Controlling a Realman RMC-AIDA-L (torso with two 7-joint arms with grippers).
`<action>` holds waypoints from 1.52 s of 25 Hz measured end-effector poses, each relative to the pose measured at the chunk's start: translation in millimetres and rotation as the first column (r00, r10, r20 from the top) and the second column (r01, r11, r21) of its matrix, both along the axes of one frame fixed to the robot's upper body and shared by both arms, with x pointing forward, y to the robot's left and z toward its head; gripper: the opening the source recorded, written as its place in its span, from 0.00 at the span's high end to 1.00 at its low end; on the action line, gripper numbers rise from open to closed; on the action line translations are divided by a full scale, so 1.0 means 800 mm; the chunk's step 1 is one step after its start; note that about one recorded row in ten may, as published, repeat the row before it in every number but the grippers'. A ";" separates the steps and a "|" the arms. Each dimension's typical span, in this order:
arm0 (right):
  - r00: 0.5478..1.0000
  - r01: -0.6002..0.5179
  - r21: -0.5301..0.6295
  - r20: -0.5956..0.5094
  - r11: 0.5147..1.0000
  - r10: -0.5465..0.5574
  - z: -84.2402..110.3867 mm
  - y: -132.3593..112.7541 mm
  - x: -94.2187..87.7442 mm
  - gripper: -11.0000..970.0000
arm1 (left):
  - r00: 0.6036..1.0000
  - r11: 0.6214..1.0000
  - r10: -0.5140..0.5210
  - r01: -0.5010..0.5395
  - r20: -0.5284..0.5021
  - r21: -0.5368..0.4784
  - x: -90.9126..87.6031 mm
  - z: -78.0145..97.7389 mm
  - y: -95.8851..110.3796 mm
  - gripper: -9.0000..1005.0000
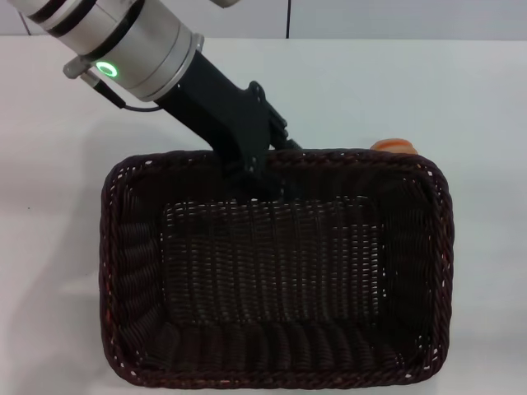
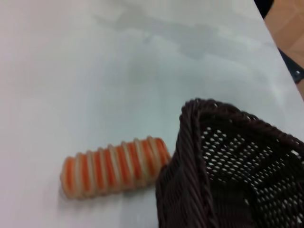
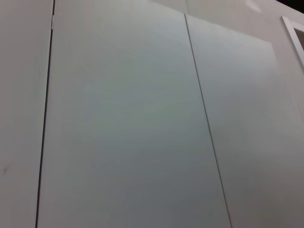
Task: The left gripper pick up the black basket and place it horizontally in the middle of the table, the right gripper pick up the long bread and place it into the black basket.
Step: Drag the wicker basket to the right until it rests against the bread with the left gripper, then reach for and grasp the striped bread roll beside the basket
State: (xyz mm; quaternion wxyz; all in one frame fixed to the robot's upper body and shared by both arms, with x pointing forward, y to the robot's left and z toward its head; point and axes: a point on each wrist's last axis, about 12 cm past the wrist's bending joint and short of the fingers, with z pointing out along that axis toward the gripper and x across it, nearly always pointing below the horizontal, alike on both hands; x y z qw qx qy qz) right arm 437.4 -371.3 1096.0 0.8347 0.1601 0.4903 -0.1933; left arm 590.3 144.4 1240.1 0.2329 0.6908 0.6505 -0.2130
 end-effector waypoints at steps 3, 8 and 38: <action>1.000 -0.005 0.000 0.002 1.000 0.005 0.000 0.002 0.000 0.31 | 1.000 1.000 0.009 -0.008 0.016 -0.018 0.002 0.001 0.001 0.53; 1.000 -0.007 -0.001 0.004 1.000 0.007 0.001 0.003 0.000 0.31 | 0.997 0.998 0.035 -0.032 0.061 -0.056 0.006 0.004 0.002 0.53; 0.909 -0.333 0.127 -0.219 0.934 0.354 -0.054 0.110 -0.023 0.31 | 0.712 0.509 0.696 -0.393 0.097 -0.766 -0.006 0.012 0.173 0.54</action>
